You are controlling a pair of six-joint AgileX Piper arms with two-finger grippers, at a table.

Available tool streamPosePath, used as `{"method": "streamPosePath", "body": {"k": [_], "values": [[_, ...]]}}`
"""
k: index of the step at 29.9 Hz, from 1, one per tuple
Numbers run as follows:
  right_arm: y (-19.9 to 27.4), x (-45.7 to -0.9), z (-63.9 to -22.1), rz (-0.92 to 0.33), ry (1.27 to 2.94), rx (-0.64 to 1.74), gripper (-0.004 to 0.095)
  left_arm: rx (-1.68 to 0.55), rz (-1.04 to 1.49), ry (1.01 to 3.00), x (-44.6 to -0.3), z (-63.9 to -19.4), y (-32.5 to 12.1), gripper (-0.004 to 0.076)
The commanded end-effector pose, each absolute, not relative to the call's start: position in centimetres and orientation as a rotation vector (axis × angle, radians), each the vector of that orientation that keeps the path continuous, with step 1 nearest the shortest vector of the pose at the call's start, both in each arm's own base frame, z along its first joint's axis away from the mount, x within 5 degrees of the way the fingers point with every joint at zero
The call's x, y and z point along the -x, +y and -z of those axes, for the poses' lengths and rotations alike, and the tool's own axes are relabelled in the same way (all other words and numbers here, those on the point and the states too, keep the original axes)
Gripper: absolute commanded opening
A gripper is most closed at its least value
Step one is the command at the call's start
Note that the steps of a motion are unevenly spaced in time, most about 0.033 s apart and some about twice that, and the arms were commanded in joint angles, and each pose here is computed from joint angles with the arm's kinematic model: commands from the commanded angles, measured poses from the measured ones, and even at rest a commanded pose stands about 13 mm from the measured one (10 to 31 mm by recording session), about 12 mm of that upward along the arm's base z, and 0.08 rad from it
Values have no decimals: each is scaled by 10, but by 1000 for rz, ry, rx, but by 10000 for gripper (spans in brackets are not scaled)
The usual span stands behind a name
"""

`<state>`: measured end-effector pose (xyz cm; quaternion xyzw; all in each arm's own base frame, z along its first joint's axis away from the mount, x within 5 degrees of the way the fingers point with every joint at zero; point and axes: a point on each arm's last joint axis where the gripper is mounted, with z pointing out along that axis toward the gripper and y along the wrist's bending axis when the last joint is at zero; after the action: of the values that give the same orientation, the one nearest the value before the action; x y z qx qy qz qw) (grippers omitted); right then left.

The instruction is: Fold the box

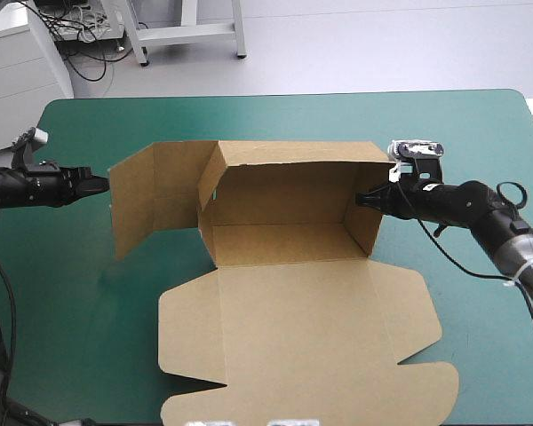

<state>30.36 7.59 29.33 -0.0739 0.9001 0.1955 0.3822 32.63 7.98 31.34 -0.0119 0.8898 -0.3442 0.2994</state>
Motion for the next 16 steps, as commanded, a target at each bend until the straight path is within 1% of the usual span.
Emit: {"method": "streamPosePath", "body": {"k": [1, 4, 8, 11, 14, 16], "values": [[72, -302, -340, -479, 2301, 110, -2, 5, 958, 2264, -321, -339, 73, -32], [70, -295, -362, -444, 2397, 151, -2, 5, 958, 2264, -321, -339, 73, -32], [72, -285, -380, -481, 2484, 174, -2, 4, 957, 2266, -320, -339, 73, -32], [72, -281, -382, -496, 2532, 155, -2, 4, 957, 2266, -320, -339, 73, -32], [73, -278, -372, -504, 2654, 155, -2, 7, 953, 2265, -321, -339, 73, -32], [73, -282, -365, -503, 2688, 153, -2, 11, 947, 2262, -321, -339, 74, -32]]}}
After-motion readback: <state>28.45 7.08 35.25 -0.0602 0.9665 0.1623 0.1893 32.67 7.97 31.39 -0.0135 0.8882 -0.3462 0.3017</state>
